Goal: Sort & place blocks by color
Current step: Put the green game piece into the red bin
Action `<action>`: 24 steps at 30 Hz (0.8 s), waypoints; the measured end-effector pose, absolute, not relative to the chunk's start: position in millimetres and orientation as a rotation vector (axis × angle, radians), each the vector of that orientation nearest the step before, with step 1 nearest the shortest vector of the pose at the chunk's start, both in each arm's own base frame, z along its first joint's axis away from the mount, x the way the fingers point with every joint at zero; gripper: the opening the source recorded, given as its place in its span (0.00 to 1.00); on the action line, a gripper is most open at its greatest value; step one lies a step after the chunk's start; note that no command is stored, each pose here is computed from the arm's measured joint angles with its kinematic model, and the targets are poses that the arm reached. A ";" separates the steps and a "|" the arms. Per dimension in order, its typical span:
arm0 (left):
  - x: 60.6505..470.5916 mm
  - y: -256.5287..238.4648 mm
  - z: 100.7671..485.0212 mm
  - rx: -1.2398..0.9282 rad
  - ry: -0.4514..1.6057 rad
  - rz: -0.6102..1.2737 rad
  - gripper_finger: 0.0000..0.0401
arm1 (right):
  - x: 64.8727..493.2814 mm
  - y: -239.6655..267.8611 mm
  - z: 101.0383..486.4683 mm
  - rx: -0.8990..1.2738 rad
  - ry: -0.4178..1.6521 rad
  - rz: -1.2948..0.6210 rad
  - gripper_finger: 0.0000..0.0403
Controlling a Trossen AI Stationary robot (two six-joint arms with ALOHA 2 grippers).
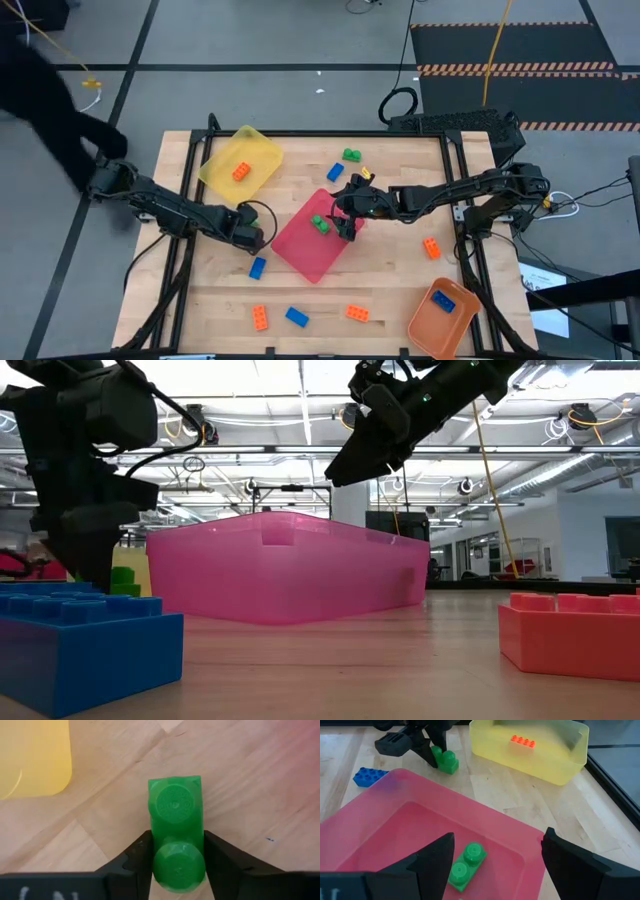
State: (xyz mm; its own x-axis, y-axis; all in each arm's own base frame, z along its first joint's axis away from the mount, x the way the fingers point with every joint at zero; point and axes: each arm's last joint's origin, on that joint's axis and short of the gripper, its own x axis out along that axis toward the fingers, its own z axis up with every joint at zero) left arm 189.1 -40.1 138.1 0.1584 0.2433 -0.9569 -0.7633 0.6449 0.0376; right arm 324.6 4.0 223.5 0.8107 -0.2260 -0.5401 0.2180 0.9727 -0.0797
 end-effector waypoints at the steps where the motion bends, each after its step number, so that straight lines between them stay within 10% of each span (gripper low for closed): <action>1: 189.0 -40.1 138.1 -0.526 1.210 0.767 0.35 | 324.6 4.0 223.5 -0.014 0.579 -0.237 0.70; 24: 235.3 -50.4 243.8 -0.308 1.075 0.560 0.39 | 323.4 3.9 221.7 -0.025 0.602 -0.235 0.70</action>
State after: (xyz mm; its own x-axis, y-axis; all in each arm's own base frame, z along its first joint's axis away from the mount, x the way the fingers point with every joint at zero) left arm 235.3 -50.4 243.8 0.3561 0.2798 -0.8916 -0.5698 0.8213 0.0302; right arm 323.4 3.9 221.7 0.7982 -0.2260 -0.5584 0.2116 0.9731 -0.0914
